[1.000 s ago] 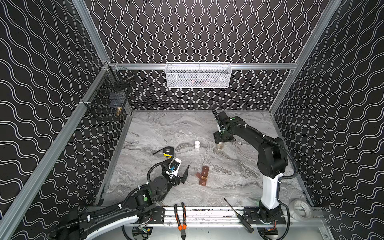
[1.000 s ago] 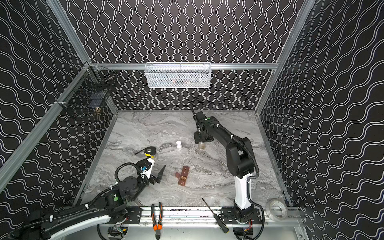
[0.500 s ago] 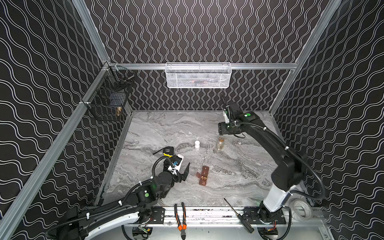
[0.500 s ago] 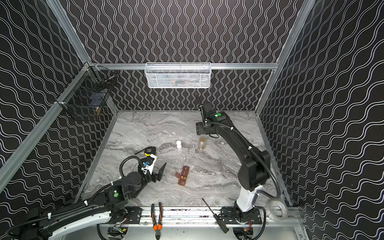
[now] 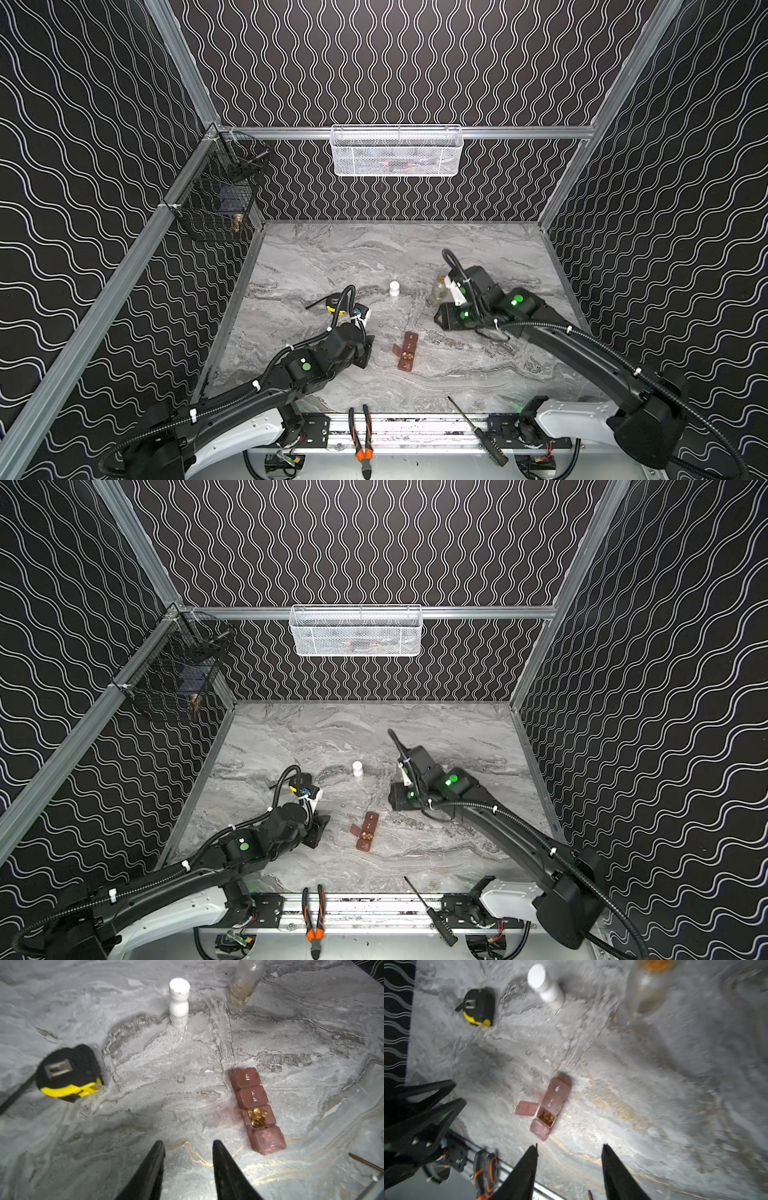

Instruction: Sort the pills into containers

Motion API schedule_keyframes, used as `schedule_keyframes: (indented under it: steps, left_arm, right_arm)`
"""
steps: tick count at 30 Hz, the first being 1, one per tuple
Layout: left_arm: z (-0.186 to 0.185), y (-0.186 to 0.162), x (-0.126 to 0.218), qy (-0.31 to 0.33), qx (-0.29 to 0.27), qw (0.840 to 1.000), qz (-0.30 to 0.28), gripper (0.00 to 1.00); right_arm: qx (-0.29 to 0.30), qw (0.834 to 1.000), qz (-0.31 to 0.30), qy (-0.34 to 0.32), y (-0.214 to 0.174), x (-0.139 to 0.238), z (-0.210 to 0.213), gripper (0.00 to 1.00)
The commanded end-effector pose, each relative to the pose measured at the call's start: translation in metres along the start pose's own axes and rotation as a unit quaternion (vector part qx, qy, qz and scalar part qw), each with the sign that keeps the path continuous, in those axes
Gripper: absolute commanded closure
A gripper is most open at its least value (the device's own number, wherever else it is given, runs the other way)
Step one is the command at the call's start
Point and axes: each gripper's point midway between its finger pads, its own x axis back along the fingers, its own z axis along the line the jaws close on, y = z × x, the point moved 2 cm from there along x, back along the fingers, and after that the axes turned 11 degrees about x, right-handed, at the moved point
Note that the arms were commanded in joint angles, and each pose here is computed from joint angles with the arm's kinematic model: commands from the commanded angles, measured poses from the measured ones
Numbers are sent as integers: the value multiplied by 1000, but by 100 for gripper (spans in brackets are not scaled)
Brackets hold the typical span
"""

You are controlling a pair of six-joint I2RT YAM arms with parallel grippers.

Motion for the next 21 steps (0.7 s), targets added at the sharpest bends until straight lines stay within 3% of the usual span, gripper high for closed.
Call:
schedule_keyframes:
  steps: [1,10,21]
  left_arm:
    - [-7,-19,-1,-45,63,994,73,60]
    - [-4,-28,-19,-118,168,972,111,60]
    - [-11,-36,-27,-153,175,964,131,52]
  right_arm:
    - [-57,995,-17,77,-6,-10,20,50]
    - [-117,983,5,144,-21,-57,28,57]
    - [-136,982,46,127,-29,-99,21,51]
